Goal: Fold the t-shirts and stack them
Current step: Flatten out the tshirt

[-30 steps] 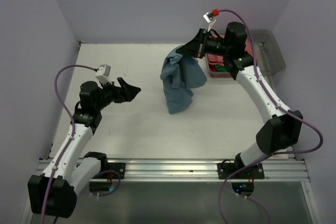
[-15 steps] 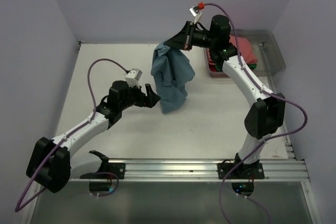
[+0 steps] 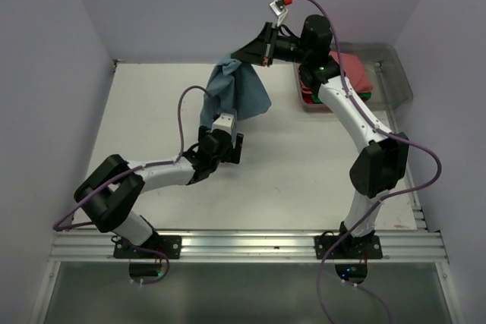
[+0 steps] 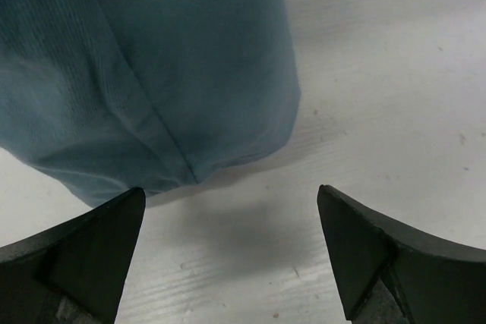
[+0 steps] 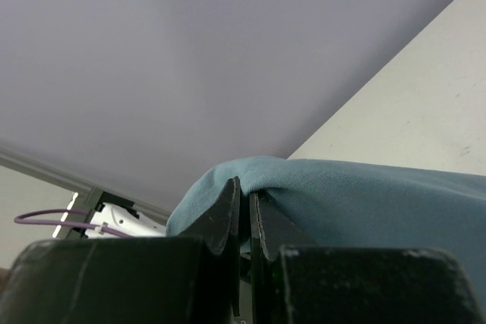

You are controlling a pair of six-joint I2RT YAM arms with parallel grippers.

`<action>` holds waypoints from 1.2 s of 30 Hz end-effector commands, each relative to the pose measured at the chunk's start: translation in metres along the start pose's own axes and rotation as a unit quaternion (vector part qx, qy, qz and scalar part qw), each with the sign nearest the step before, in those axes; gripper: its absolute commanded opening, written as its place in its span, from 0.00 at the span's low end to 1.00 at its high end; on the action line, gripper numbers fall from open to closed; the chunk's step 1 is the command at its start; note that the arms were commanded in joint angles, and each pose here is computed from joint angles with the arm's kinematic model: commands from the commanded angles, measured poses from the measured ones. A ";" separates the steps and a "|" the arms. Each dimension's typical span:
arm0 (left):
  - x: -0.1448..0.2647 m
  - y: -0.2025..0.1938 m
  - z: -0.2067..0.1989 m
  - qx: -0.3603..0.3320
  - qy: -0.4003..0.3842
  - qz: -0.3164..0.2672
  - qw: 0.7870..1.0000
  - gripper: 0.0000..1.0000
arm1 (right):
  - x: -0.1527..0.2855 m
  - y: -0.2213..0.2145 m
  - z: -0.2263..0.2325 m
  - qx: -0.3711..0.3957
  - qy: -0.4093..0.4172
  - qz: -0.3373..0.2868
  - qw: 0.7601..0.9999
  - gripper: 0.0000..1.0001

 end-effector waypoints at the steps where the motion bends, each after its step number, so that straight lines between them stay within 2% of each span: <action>1: -0.013 0.030 0.012 0.007 0.096 -0.060 0.994 1.00 | 0.001 0.008 0.042 0.045 0.052 0.004 0.998 0.00; 7: -0.027 0.029 0.023 0.007 0.173 -0.067 0.983 1.00 | 0.002 0.002 0.056 0.053 0.067 0.017 0.996 0.00; 13: -0.038 0.033 0.024 0.001 0.201 -0.078 0.977 1.00 | 0.003 -0.008 0.065 0.060 0.074 0.036 0.995 0.00; 15: -0.037 0.037 0.024 0.003 0.204 -0.088 0.975 0.94 | 0.004 -0.011 0.065 0.063 0.072 0.040 0.995 0.00; 16: -0.037 0.039 0.025 0.004 0.207 -0.090 0.974 0.89 | 0.003 -0.013 0.063 0.064 0.069 0.043 0.995 0.00; 17: -0.036 0.042 0.025 0.004 0.205 -0.095 0.974 0.73 | 0.005 -0.014 0.065 0.067 0.069 0.045 0.994 0.00; 19: -0.031 0.046 0.027 0.005 0.206 -0.103 0.973 0.53 | 0.006 -0.016 0.063 0.069 0.067 0.048 0.994 0.00; 20: -0.028 0.046 0.029 0.005 0.208 -0.106 0.972 0.31 | 0.007 -0.017 0.064 0.070 0.066 0.048 0.994 0.00; 23: -0.015 0.053 0.034 0.005 0.219 -0.109 0.970 0.00 | 0.009 -0.021 0.058 0.072 0.057 0.053 0.994 0.00; 27: 0.015 0.065 0.037 0.007 0.221 -0.105 0.969 0.00 | 0.011 -0.020 0.043 0.084 0.000 0.035 0.996 0.00; 28: 0.033 0.079 0.039 0.023 0.218 -0.117 0.969 0.00 | 0.013 -0.017 0.023 0.089 -0.063 0.015 0.994 0.00; 29: 0.046 0.074 0.037 0.015 0.214 -0.098 0.972 0.00 | 0.016 -0.014 0.013 0.092 -0.098 0.004 0.991 0.00; 30: 0.068 0.091 0.039 0.033 0.205 -0.113 0.972 0.00 | 0.018 -0.008 0.005 0.113 -0.137 -0.014 0.984 0.00; 31: 0.082 0.088 0.038 0.020 0.199 -0.097 0.975 0.00 | 0.027 -0.004 -0.014 0.101 -0.206 -0.036 0.973 0.00; 33: 0.113 0.108 0.042 0.052 0.176 -0.122 0.975 0.00 | 0.036 0.004 -0.033 0.103 -0.275 -0.066 0.954 0.00; 34: 0.124 0.105 0.046 0.046 0.174 -0.109 0.978 0.00 | 0.042 0.003 -0.044 0.094 -0.308 -0.071 0.944 0.00; 36: 0.148 0.120 0.053 0.079 0.163 -0.127 0.975 0.00 | 0.055 0.012 -0.065 0.085 -0.376 -0.109 0.916 0.00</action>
Point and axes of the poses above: each gripper's point midway between its finger pads, its own x axis back along the fingers, its own z axis along the line the jaws close on, y = z × x, the point moved 4 cm from there along x, back along the fingers, and after that the axes turned 7 degrees about -x, right-handed, at the moved point
